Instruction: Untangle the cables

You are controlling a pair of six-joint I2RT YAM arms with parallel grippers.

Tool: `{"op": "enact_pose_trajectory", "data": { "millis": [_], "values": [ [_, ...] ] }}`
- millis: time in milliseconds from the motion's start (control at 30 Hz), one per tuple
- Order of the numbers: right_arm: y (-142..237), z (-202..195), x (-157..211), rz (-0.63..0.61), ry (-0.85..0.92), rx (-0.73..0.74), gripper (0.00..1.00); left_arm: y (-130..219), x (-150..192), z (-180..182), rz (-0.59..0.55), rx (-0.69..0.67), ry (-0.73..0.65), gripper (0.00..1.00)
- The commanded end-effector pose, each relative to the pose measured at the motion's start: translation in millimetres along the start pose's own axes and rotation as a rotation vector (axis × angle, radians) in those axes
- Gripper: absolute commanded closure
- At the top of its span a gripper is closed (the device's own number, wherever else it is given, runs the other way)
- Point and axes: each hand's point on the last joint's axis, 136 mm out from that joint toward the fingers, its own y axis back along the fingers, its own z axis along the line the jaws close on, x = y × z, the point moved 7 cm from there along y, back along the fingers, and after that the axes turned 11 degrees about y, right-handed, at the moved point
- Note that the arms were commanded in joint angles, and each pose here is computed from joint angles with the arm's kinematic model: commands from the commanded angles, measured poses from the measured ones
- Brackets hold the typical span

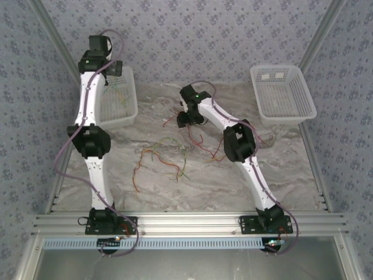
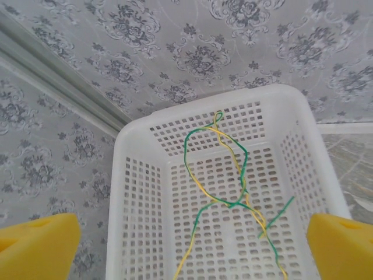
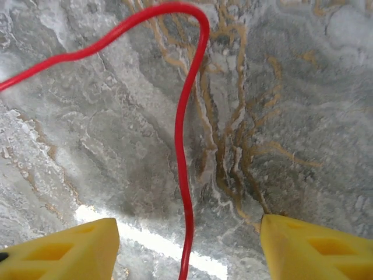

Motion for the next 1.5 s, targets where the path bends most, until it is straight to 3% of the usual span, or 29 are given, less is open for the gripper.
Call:
{"op": "enact_pose_trajectory", "data": {
  "millis": [0, 167, 333, 533, 667, 833, 933, 1133, 1267, 1467],
  "values": [
    [-23.7, -11.2, 6.5, 0.037, -0.021, 0.037, 0.53, 59.7, -10.6, 1.0, -0.021, 0.084, 0.081, 0.01],
    [-18.1, -15.8, -2.7, -0.005, -0.026, 0.033, 0.95, 134.9, 11.6, -31.2, -0.158, 0.202, 0.101, 0.01],
    [22.2, -7.7, -18.1, -0.063, -0.023, 0.033, 0.97, 185.4, 81.6, -30.4, -0.292, 0.335, 0.312, 0.04],
    [111.9, 0.5, -32.7, -0.195, -0.062, 0.015, 1.00, 196.1, 165.9, -21.9, -0.211, 0.300, 0.329, 0.08],
    [176.4, -0.1, -37.6, -0.315, -0.108, -0.078, 1.00, 206.2, 194.0, -18.5, -0.243, 0.314, 0.379, 0.11],
    [237.9, -18.6, -31.8, -0.415, -0.194, -0.125, 1.00, 207.1, 199.5, -38.1, -0.229, 0.332, 0.303, 0.14],
    [265.9, -63.5, -15.8, -0.428, -0.288, 0.011, 1.00, 223.4, 188.7, -63.7, -0.271, 0.390, 0.216, 0.15],
    [280.3, -222.6, 37.1, -0.375, -0.496, 0.310, 1.00, 243.5, 179.2, -118.1, -0.263, 0.653, 0.082, 0.14],
    [255.5, -303.9, 69.0, -0.295, -0.594, 0.369, 1.00, 236.6, 190.8, -143.7, -0.182, 0.740, 0.024, 0.15],
    [192.6, -377.4, 91.4, -0.268, -0.663, 0.348, 1.00, 224.8, 216.6, -168.8, -0.098, 0.792, -0.026, 0.16]
  ]
}}
